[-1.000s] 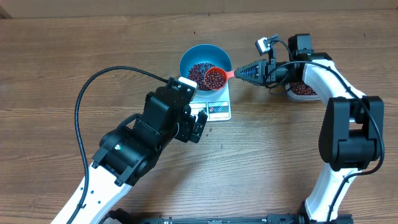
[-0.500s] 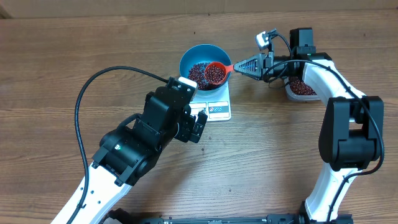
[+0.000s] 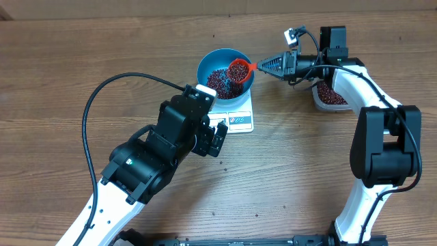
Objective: Scoop item into bowl and weigh 150g on scale
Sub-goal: 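Tilt the scoop to pour the second load into the bowl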
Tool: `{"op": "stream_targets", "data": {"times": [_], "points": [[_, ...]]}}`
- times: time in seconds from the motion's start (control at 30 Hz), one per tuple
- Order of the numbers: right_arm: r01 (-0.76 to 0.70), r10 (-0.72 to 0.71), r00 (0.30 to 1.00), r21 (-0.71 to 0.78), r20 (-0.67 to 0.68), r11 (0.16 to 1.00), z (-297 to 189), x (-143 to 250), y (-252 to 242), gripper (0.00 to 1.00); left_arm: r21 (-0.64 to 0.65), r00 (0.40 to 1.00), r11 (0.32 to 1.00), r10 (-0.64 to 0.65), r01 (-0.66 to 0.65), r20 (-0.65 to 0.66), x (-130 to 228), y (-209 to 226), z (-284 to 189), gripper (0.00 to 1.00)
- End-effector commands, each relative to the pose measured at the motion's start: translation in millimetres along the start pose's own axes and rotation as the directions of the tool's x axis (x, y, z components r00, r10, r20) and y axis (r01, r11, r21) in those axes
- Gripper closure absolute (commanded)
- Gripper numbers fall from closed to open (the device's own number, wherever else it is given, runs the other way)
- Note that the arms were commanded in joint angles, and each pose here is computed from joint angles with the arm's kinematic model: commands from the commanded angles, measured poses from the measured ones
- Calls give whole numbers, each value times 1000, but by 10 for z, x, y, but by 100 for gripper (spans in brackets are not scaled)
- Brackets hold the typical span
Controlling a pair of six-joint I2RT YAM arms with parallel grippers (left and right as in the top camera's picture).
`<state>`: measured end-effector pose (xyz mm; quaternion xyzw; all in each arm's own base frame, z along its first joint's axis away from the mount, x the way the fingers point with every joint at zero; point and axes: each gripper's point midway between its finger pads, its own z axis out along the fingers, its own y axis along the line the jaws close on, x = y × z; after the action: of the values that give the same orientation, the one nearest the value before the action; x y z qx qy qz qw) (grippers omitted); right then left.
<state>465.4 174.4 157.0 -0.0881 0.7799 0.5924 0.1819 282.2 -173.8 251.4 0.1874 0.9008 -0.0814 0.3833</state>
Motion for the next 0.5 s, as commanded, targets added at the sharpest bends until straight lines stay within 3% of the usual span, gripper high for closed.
{"op": "stream_targets", "data": {"times": [0.0,0.23,0.47], "points": [[67,-68,997,36,21,997,32,-74,-44,96,-7,1000,1000,-13,14,20,-33,31,-57,0],[324,-325,946,27,9,946,149,-81,27,96,-7,1000,1000,-13,14,20,-33,31,-57,1],[559,-559,829,1,-17,829,291,-7,96,96,-7,1000,1000,-13,14,20,-33,31,-57,0]]}}
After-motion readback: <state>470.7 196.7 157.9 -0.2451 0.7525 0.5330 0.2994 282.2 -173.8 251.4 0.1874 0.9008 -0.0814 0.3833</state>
